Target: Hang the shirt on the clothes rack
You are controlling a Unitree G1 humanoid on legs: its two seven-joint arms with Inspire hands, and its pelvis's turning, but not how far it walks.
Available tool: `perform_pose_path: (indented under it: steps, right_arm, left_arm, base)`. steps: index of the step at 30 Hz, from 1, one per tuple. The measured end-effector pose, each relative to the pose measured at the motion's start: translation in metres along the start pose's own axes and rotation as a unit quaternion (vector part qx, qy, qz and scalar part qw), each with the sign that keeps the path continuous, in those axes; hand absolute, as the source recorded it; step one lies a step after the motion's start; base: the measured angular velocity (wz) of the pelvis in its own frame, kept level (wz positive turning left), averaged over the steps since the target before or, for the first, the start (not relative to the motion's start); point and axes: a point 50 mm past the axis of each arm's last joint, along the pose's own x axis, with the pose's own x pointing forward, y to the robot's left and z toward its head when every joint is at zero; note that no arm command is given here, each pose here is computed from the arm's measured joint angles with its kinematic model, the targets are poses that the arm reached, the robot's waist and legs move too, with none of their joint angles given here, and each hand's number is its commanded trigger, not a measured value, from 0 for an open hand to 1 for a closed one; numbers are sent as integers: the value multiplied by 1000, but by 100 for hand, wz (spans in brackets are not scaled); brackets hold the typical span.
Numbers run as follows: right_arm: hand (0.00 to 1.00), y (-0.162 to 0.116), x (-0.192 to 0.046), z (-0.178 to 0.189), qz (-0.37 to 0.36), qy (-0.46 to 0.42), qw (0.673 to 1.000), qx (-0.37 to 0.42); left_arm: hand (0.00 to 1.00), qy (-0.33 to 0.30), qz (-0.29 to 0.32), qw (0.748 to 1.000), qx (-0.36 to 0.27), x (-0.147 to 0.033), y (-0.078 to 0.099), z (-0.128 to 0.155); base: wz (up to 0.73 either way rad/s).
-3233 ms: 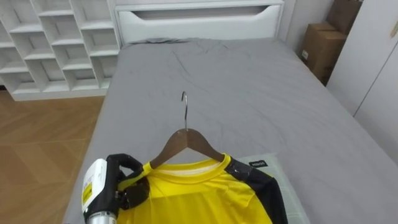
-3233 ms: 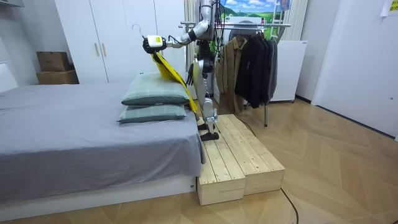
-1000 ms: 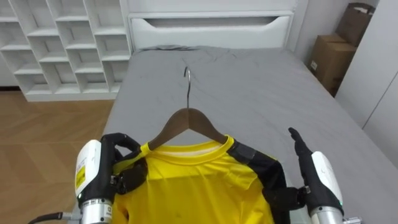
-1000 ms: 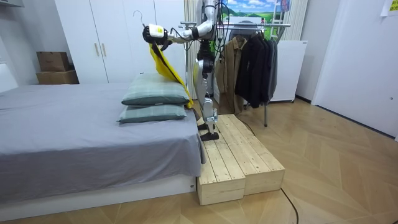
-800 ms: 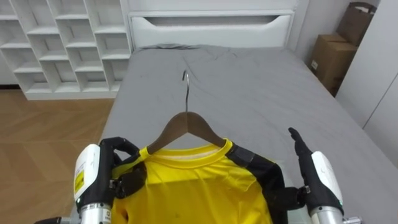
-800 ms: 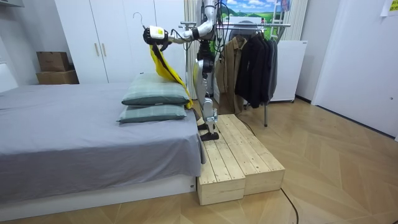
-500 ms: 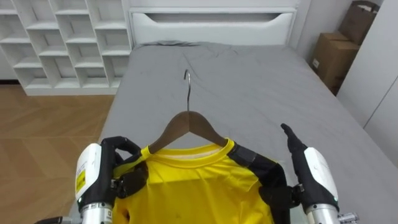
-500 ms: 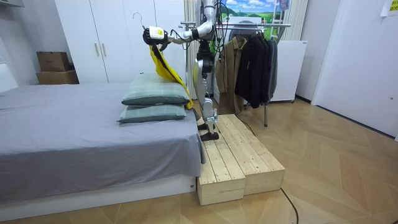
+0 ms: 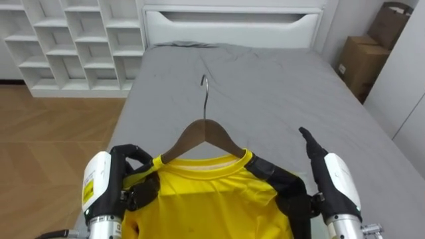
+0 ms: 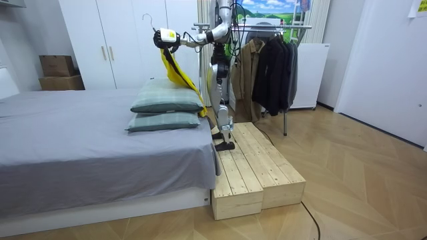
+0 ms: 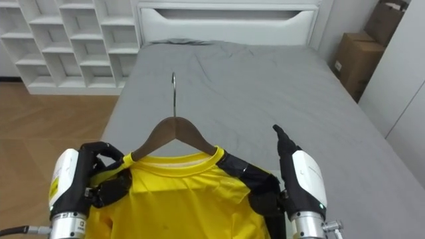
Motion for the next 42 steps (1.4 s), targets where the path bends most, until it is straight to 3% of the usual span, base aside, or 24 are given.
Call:
perform_pose_path:
  steps: [14, 28, 42]
  right_arm:
    - [0, 6, 0, 6, 16, -17, 1000, -20]
    - [0, 30, 1, 24, 105, -62, 991, -54]
    - [0, 34, 1, 19, 127, -51, 989, -58]
  left_arm:
    - [100, -1, -14, 1000, -9, -1, -7, 4]
    - [100, -8, -28, 1000, -2, -1, -10, 7]
    - [100, -9, -45, 999, -2, -1, -12, 7]
  base:
    - [2]
    - [6]
    - [0]
